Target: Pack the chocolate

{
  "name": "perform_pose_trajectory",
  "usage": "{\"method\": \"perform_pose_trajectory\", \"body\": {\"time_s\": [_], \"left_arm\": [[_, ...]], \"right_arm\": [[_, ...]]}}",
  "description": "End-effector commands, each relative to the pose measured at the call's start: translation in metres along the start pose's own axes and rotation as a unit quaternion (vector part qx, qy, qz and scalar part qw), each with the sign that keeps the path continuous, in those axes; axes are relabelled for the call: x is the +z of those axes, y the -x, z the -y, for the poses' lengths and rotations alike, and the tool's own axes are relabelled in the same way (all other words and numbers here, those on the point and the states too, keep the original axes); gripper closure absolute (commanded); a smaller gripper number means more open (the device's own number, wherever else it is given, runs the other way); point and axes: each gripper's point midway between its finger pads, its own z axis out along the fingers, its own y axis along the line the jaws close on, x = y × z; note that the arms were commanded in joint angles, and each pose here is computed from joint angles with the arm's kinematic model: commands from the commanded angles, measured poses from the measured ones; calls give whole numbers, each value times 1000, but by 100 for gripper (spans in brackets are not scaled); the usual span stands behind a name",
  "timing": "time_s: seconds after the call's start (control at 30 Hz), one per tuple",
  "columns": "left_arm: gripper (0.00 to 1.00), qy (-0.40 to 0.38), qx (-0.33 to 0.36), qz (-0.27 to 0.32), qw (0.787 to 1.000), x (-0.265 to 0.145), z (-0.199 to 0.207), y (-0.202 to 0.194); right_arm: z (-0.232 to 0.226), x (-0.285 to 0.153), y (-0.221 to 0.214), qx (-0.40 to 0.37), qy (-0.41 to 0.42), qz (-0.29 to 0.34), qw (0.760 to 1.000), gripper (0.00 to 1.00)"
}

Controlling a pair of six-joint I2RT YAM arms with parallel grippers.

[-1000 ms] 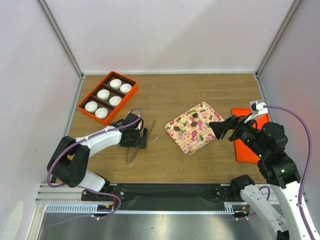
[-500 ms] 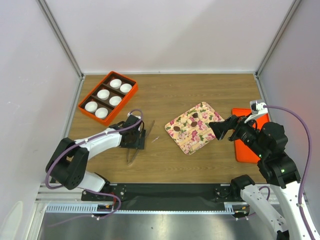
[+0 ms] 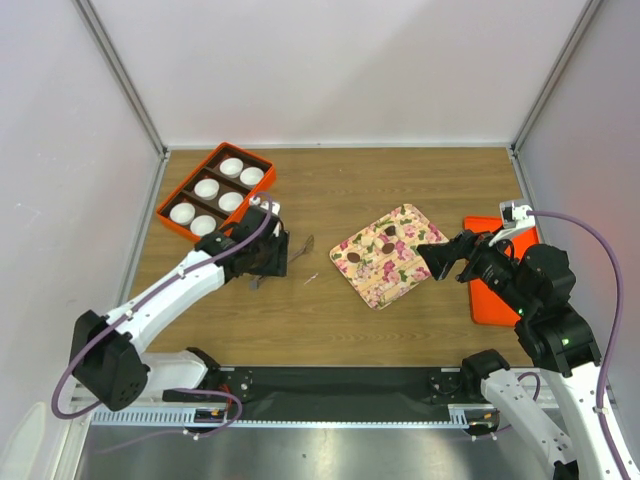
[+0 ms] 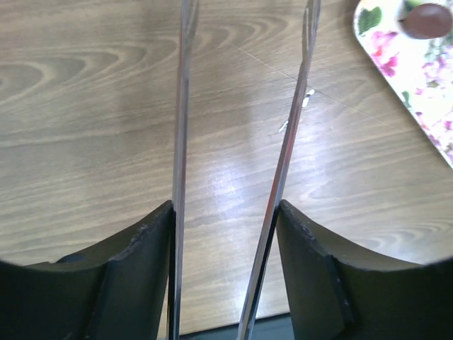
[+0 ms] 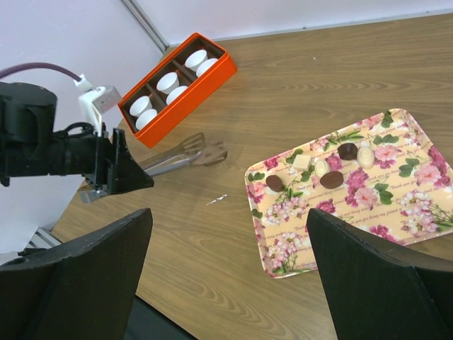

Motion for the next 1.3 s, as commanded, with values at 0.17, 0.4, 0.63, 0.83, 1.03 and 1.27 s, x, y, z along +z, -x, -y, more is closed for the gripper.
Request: {"method": "perform_pose_trajectory", "body": {"time_s": [0.17, 0.4, 0.63, 0.83, 1.03, 1.27], "left_arm": [[41, -7, 12, 19, 1000, -39, 4, 20], [42, -7, 6, 30, 1000, -46, 3, 25], [42, 73, 6, 72, 995, -76, -24, 56], [46, 11, 57, 119, 991, -106, 6, 96], [47, -72, 122, 133, 981, -108, 76, 102], [48, -70, 188, 89, 976, -83, 119, 75]], "right_arm": [[-5, 1, 5, 2, 11, 8, 1000, 0], [-6, 2, 4, 3, 13, 4, 1000, 0], [-3, 2, 2, 4, 6, -2, 1000, 0], [3, 6, -7, 12, -6, -17, 1000, 0], [18, 5, -2, 10, -52, -15, 998, 1], [20, -6, 23, -5, -78, 22, 997, 0]]}}
